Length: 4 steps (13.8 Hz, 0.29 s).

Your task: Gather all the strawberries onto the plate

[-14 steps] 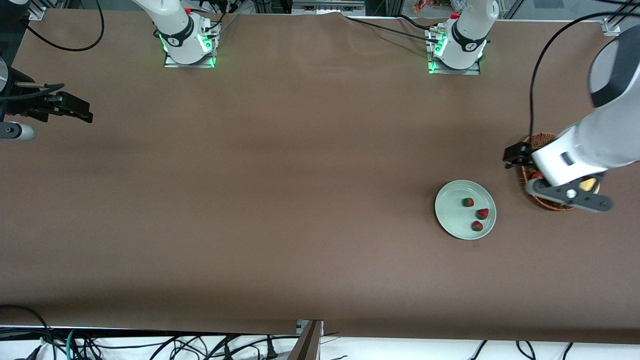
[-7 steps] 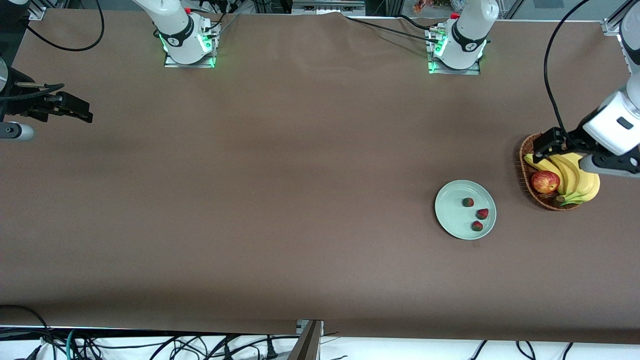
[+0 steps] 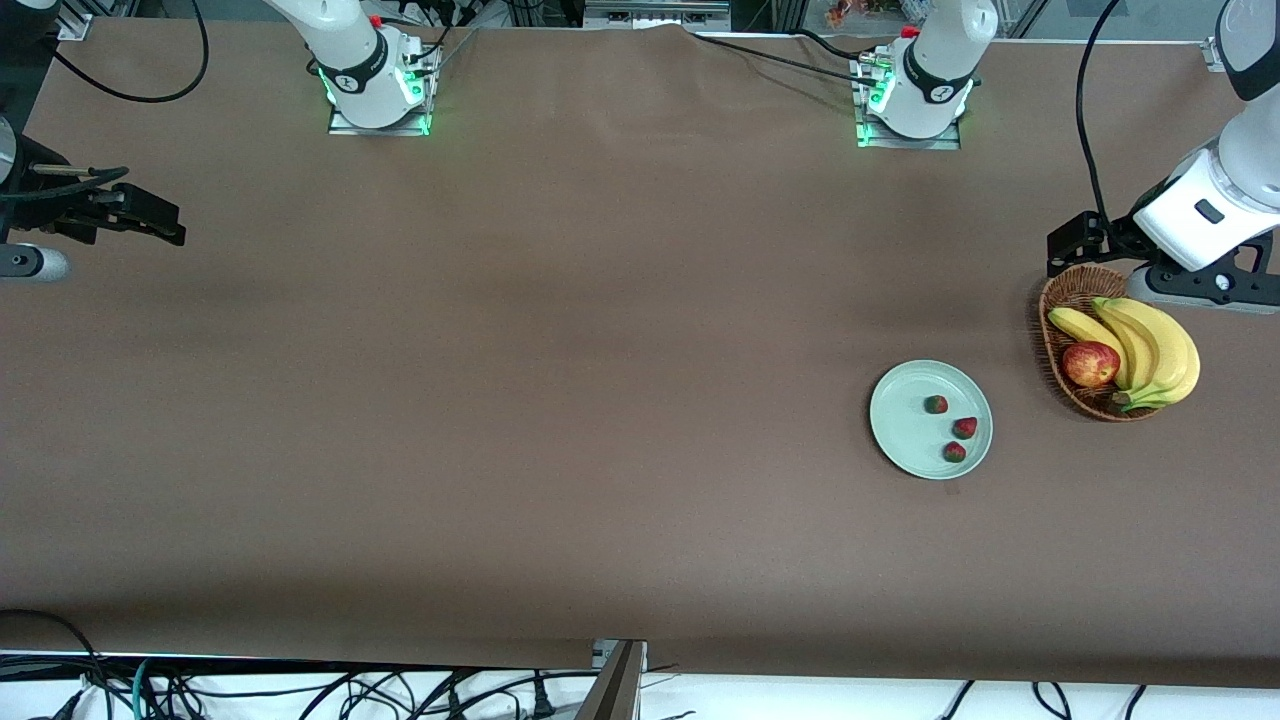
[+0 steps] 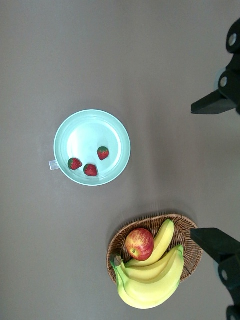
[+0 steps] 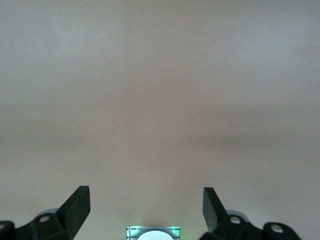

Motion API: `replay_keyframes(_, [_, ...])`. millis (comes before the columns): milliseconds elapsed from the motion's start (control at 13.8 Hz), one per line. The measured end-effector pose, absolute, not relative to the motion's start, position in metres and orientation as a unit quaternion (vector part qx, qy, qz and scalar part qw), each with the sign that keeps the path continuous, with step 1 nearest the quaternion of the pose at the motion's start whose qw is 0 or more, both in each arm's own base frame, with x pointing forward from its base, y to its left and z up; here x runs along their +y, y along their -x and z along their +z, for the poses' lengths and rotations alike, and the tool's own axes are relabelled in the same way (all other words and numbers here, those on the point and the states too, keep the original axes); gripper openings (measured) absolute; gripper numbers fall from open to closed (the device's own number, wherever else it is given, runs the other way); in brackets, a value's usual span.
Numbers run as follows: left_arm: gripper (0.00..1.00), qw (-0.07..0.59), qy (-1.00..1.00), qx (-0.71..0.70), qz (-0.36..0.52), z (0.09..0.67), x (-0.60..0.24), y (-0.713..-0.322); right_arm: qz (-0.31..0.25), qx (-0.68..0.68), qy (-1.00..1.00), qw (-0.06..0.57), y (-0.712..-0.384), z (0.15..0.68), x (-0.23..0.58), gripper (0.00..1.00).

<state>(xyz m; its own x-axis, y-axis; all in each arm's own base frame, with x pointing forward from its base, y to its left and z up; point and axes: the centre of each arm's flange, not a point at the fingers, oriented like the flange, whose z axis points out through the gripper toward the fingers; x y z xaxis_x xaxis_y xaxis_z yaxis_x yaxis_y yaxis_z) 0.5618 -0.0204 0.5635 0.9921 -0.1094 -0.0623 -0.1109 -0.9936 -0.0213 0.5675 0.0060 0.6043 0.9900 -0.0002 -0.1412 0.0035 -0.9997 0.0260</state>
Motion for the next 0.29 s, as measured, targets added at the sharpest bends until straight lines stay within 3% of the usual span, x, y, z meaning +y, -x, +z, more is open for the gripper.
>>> replay_keyframes(289, [1.0,0.012,0.998,0.055,0.028,0.5657,-0.0206,-0.5625,-0.072,0.001,-0.997,0.013,-0.568,0.6032,0.0061,1.0])
